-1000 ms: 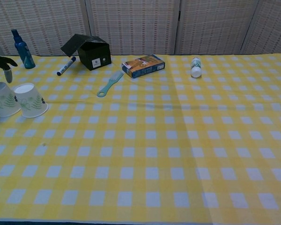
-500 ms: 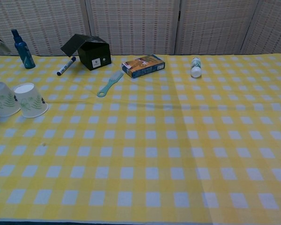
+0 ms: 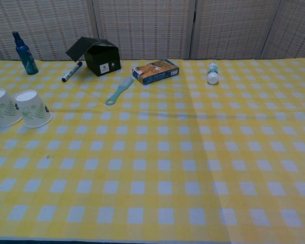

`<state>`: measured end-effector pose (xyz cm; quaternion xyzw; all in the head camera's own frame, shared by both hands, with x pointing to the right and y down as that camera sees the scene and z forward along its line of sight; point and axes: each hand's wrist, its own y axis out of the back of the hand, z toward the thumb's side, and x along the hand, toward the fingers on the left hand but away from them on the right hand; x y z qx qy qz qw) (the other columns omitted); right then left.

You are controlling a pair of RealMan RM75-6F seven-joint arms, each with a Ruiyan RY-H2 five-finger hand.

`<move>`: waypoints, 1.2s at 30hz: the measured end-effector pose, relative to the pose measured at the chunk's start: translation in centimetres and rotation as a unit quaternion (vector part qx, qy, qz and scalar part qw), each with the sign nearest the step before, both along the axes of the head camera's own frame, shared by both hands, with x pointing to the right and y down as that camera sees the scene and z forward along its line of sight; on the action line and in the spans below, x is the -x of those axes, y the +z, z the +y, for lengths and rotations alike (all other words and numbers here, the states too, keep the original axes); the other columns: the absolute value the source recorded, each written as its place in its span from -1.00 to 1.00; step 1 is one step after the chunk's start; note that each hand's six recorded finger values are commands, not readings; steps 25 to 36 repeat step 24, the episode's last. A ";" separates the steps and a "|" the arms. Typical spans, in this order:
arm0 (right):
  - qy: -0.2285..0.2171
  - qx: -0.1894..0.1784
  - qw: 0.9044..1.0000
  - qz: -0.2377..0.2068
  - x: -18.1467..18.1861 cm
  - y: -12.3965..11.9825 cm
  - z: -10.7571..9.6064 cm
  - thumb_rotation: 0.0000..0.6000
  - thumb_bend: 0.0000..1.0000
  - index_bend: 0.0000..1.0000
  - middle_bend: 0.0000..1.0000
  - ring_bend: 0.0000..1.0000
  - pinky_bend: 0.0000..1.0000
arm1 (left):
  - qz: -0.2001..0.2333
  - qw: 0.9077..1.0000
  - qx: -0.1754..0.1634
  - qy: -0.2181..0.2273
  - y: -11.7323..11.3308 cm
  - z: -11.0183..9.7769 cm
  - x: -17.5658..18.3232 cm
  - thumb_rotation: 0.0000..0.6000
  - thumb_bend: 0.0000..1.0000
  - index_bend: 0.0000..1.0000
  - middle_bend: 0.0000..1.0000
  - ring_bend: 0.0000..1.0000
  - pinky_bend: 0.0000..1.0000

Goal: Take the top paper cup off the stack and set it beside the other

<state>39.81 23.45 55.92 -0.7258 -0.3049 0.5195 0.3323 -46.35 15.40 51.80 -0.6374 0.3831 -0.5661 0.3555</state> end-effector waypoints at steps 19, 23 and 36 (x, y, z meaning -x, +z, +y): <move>0.009 -0.013 0.999 0.045 0.1 0.5 1.1 1.00 -0.58 -1.00 -1.00 -1.00 -1.00 | 0.031 0.995 -0.059 -0.080 -0.8 14.7 2.7 1.00 -0.42 -1.00 -1.00 -1.00 -0.70; 0.011 -0.012 0.999 0.049 0.3 0.8 0.8 1.00 -0.57 -1.00 -1.00 -1.00 -1.00 | 0.023 0.996 -0.038 -0.076 -0.3 15.0 2.4 1.00 -0.42 -1.00 -1.00 -1.00 -0.70; 0.012 -0.014 0.999 0.050 0.2 0.8 0.7 1.00 -0.57 -1.00 -1.00 -1.00 -1.00 | 0.023 0.996 -0.033 -0.074 -0.1 15.0 2.3 1.00 -0.43 -1.00 -1.00 -1.00 -0.70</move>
